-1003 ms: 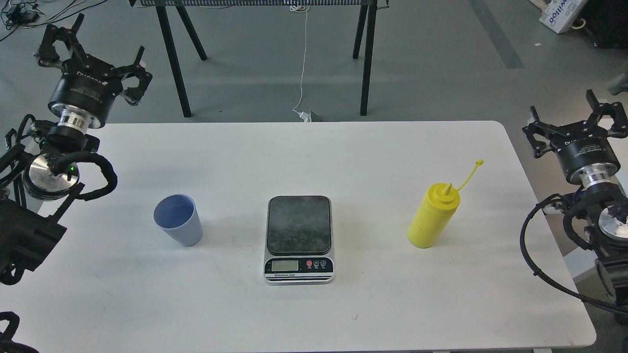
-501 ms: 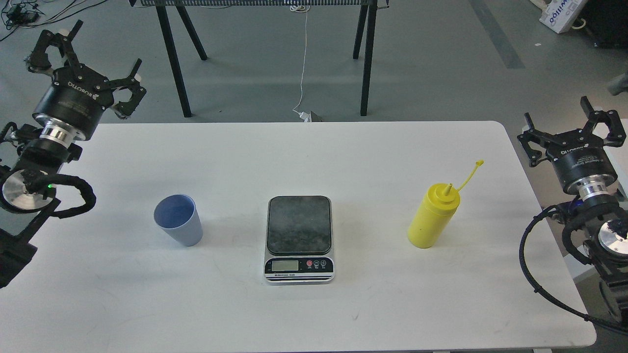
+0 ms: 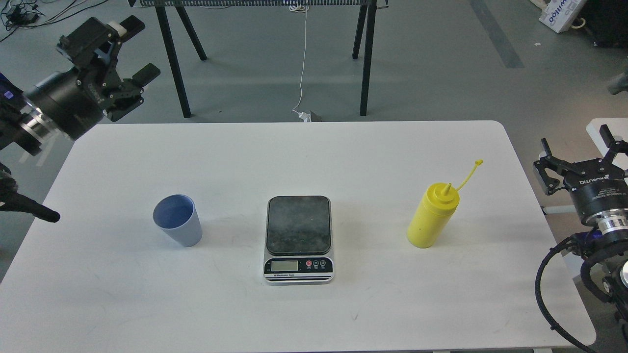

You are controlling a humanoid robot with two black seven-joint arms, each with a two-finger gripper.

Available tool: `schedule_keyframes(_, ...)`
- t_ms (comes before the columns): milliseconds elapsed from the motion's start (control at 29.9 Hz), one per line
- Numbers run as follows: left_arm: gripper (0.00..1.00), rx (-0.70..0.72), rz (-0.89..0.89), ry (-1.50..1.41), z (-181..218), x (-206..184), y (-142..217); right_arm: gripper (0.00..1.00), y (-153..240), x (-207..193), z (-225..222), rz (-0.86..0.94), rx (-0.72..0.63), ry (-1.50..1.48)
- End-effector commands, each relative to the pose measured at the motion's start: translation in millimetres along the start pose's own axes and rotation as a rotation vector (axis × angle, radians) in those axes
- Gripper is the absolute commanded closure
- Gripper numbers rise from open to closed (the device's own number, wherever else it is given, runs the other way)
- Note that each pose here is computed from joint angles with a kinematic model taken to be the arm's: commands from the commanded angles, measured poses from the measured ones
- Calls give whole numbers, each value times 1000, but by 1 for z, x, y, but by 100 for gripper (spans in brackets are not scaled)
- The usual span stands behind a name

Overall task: Pour seasoning into cup on scale with both arms
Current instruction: 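Move the left gripper toward the light blue cup, then grasp the light blue cup with the left gripper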

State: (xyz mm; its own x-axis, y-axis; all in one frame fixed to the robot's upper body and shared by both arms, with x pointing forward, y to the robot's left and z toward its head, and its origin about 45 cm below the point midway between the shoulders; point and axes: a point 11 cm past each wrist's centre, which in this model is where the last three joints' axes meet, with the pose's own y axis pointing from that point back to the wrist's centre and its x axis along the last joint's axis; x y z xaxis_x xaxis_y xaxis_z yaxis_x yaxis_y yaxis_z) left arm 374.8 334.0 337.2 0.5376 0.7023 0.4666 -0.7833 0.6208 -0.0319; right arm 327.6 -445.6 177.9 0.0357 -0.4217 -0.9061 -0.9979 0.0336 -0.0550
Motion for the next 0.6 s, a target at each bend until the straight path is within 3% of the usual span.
schedule_keyframes(0,1,36,-100,-169,-5,-18,-2,1,5,4,0,13,0,1)
schedule_keyframes(267,2,200,-382,-636,-42,-66,3,1,7,5,-5,16,17,0)
schedule_keyframes(568,14,374,-604,-1044,-91,-72,26,1,7,4,-12,13,34,4)
